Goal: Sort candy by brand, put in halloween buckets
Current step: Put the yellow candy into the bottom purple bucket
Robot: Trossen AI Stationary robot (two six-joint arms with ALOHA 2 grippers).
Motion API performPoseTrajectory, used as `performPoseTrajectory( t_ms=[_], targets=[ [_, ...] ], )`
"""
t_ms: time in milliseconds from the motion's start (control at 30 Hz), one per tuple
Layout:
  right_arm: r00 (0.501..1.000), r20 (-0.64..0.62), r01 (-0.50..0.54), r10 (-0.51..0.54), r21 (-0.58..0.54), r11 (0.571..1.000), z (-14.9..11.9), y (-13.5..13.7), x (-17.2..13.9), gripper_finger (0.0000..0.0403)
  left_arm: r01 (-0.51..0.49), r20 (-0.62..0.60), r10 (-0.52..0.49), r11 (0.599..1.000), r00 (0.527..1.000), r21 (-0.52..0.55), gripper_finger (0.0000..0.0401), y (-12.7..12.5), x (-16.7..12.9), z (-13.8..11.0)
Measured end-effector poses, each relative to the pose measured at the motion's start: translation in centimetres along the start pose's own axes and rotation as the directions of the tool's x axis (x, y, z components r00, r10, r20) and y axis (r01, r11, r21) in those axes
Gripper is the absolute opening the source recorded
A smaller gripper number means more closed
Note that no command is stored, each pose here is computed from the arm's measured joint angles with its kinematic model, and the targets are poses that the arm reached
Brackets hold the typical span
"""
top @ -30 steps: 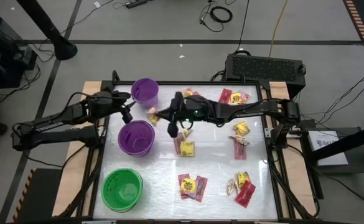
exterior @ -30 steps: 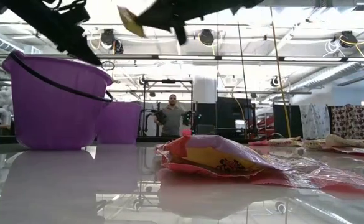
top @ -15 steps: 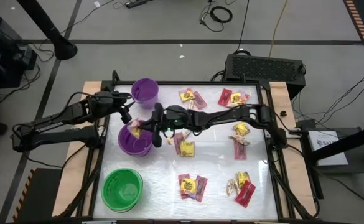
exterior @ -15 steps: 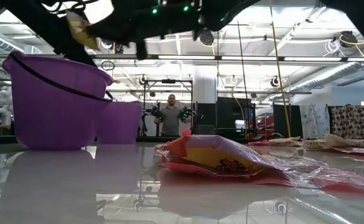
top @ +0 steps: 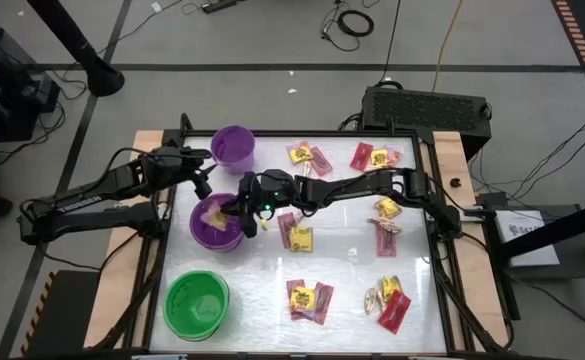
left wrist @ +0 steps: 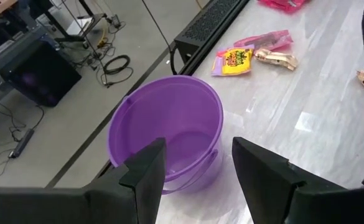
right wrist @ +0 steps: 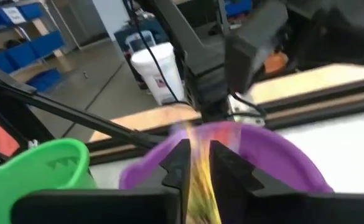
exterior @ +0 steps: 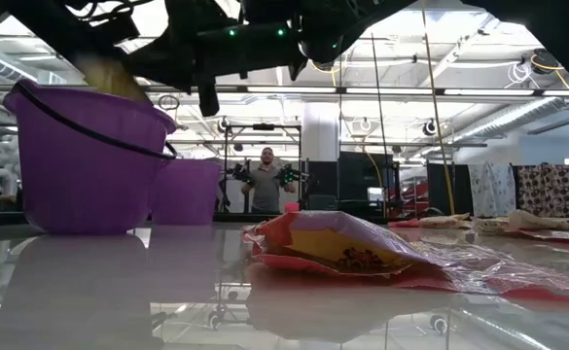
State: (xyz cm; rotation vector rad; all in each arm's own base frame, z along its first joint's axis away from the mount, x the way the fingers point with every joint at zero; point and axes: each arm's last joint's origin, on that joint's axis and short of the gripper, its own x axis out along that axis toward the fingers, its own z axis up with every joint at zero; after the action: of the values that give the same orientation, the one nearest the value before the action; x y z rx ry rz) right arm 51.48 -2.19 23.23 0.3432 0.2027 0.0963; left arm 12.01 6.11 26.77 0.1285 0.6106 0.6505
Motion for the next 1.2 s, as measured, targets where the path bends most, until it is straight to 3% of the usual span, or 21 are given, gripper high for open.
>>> performPoseTrajectory(
  t_ms=[300, 500, 667, 767, 900, 1100, 1133, 1200],
  targets=[
    [0.999, -0.030, 0.039, -0.038, 0.002, 0.999, -0.4, 0.7, 0.0, 0.0080, 0.107, 0.018, -0.107, 0.994, 0.994, 0.007, 0.0191, -0.3, 0.0, 0.0],
    [0.998, -0.030, 0.049, -0.051, -0.036, 0.998, 2.5, 1.3, -2.0, 0.0079, 0.137, 0.022, -0.137, 0.991, 0.990, 0.007, 0.0191, -0.4, 0.0, 0.1],
    [0.978, -0.150, 0.128, -0.146, -0.128, 0.984, 4.7, 0.4, -5.1, 0.0079, 0.156, 0.024, -0.157, 0.988, 0.987, 0.008, 0.0191, -0.5, 0.0, 0.1],
    [0.941, -0.196, 0.252, -0.277, -0.142, 0.957, 5.7, -0.8, -7.0, 0.0079, 0.155, 0.027, -0.156, 0.988, 0.987, 0.007, 0.0191, -0.5, 0.0, 0.1],
    [0.849, -0.252, 0.444, -0.465, -0.138, 0.885, 6.7, -3.9, -9.5, 0.0079, 0.153, 0.043, -0.153, 0.988, 0.987, -0.011, 0.0191, -0.5, 0.2, 0.3],
    [0.688, -0.366, 0.673, -0.627, -0.002, 0.740, 6.9, -12.3, -13.4, 0.0080, 0.116, 0.017, -0.115, 0.985, 0.993, -0.131, 0.0191, -0.5, 0.7, 0.4],
    [0.667, -0.390, 0.691, -0.635, 0.006, 0.723, 6.7, -13.7, -14.0, 0.0080, 0.103, 0.010, -0.103, 0.983, 0.995, -0.154, 0.0191, -0.5, 0.8, 0.3],
    [0.674, -0.420, 0.680, -0.608, 0.032, 0.733, 6.4, -15.8, -14.7, 0.0080, 0.095, -0.004, -0.098, 0.977, 0.995, -0.190, 0.0191, -0.6, 1.1, 0.3]
  ],
)
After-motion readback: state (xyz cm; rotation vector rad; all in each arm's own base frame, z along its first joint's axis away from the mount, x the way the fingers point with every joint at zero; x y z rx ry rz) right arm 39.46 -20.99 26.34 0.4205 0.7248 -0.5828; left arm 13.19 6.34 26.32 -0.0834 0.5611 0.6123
